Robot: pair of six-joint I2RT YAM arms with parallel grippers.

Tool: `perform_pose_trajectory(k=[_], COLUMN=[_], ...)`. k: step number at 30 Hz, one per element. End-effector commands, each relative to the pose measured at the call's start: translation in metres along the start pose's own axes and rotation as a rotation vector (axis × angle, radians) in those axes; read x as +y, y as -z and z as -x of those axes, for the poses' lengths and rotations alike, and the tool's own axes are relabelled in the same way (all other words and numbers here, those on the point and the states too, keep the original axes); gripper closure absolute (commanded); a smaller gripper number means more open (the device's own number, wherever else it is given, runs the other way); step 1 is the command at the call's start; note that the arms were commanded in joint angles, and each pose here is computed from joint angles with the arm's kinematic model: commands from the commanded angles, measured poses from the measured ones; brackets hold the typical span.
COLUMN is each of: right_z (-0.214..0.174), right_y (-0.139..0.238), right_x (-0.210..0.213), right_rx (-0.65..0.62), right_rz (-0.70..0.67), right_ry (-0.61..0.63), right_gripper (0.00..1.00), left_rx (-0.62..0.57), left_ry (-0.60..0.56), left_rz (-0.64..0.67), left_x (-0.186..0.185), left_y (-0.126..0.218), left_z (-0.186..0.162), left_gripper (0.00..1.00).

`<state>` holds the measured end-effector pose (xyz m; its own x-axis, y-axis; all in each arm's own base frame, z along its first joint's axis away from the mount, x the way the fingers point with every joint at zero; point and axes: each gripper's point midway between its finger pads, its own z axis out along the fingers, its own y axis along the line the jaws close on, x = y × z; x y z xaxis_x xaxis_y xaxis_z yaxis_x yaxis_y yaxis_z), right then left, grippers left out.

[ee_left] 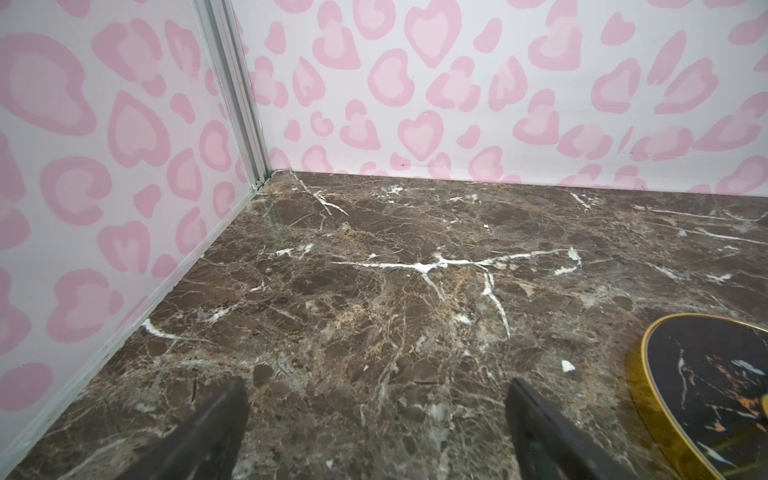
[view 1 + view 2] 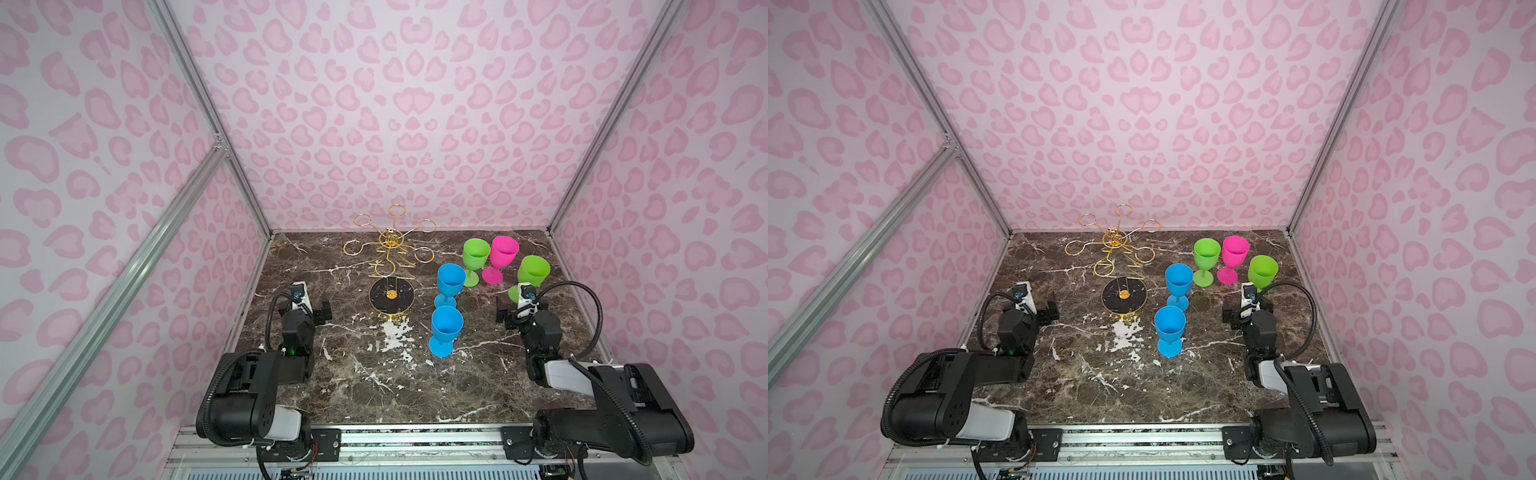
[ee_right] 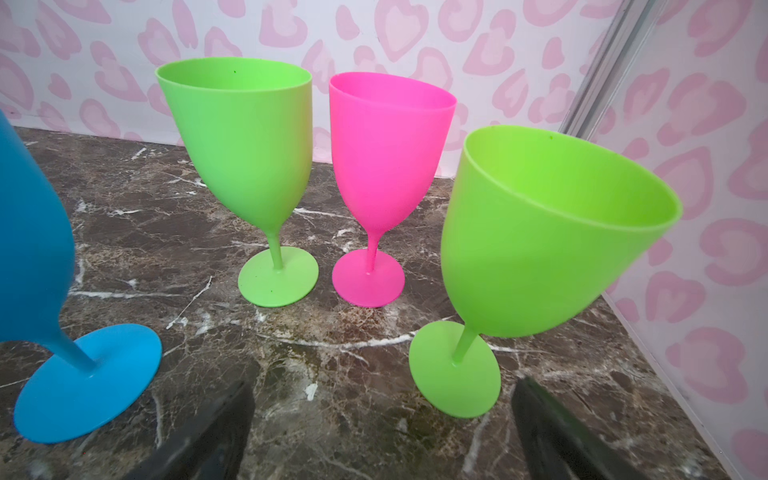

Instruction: Take the wine glass off the wine glass rack

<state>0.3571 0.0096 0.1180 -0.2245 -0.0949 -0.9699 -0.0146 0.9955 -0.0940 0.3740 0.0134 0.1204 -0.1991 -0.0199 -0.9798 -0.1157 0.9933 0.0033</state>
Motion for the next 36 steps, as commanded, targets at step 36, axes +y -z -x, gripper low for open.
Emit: perform_pose_trajectory(k=[36], right_z=[0.008], right_y=[-0.002], right_x=[-0.009], right_rx=[-0.058], right_rz=[0.012], right_ry=[-0.053], right_gripper=[0.02], left_rx=[0.019], left_ry=[0.012], left_rz=[0.064], left_x=[0.011], left_y=[-0.007], left_z=[0.001], left_gripper=[0.03])
